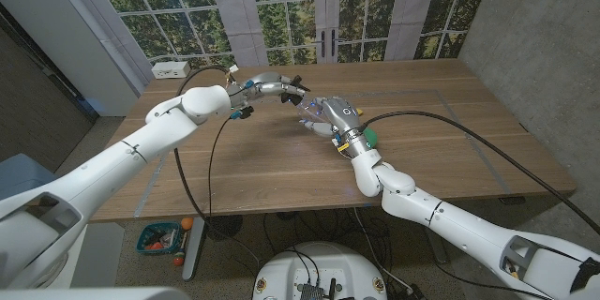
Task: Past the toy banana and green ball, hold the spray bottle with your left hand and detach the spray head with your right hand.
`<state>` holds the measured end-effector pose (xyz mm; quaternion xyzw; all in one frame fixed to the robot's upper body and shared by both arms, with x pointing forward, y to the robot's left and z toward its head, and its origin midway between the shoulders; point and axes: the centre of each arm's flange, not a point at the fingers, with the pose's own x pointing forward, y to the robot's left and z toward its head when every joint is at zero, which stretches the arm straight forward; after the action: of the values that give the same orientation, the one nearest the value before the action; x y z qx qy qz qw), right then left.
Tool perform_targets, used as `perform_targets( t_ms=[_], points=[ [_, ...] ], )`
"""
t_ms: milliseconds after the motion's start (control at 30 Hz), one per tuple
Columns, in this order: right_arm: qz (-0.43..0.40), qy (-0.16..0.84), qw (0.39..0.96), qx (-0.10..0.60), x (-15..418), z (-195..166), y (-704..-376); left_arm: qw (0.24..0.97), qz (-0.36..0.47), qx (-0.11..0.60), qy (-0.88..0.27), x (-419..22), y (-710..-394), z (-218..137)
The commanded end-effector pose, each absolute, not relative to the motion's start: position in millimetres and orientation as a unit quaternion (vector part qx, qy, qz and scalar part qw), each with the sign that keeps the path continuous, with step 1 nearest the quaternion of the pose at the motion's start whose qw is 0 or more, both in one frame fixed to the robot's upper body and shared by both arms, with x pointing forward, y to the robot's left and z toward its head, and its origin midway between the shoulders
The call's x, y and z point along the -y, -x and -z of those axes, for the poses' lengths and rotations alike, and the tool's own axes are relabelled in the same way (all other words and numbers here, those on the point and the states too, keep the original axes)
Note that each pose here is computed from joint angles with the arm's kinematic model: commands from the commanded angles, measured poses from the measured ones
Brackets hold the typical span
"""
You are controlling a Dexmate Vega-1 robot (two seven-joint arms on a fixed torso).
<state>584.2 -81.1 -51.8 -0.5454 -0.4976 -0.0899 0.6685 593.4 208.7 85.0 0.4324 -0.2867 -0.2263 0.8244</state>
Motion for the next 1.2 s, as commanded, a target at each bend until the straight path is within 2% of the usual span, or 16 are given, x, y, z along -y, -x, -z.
perform_targets(
  t_ms=[33, 267, 500, 667, 767, 900, 1067, 1200],
  points=[
    [0.1, 0.534, 0.66, 0.519, 82.9, 50.9, -585.7, 0.818, 0.251, 0.265, -0.445, -198.0, -598.8, -88.6],
    [0.112, 0.518, 0.664, 0.528, 88.3, 52.6, -587.5, 0.82, 0.257, 0.246, -0.448, -194.5, -599.2, -89.3],
    [0.128, 0.497, 0.682, 0.521, 99.2, 49.6, -590.0, 0.82, 0.222, 0.254, -0.463, -200.6, -590.1, -87.1],
    [0.14, 0.483, 0.693, 0.516, 108.0, 44.9, -590.8, 0.818, 0.191, 0.289, -0.459, -206.1, -581.9, -83.1],
    [0.139, 0.475, 0.702, 0.512, 113.5, 41.8, -592.1, 0.808, 0.138, 0.327, -0.47, -208.5, -573.8, -80.7],
    [0.157, 0.469, 0.702, 0.512, 117.7, 40.2, -593.3, 0.804, 0.111, 0.325, -0.486, -209.2, -569.5, -81.3],
    [0.176, 0.466, 0.7, 0.512, 122.2, 40.2, -596.0, 0.806, 0.123, 0.301, -0.495, -205.8, -568.9, -82.1],
    [0.182, 0.468, 0.693, 0.517, 122.9, 40.6, -597.0, 0.809, 0.169, 0.297, -0.479, -201.8, -573.6, -82.4]
  ],
)
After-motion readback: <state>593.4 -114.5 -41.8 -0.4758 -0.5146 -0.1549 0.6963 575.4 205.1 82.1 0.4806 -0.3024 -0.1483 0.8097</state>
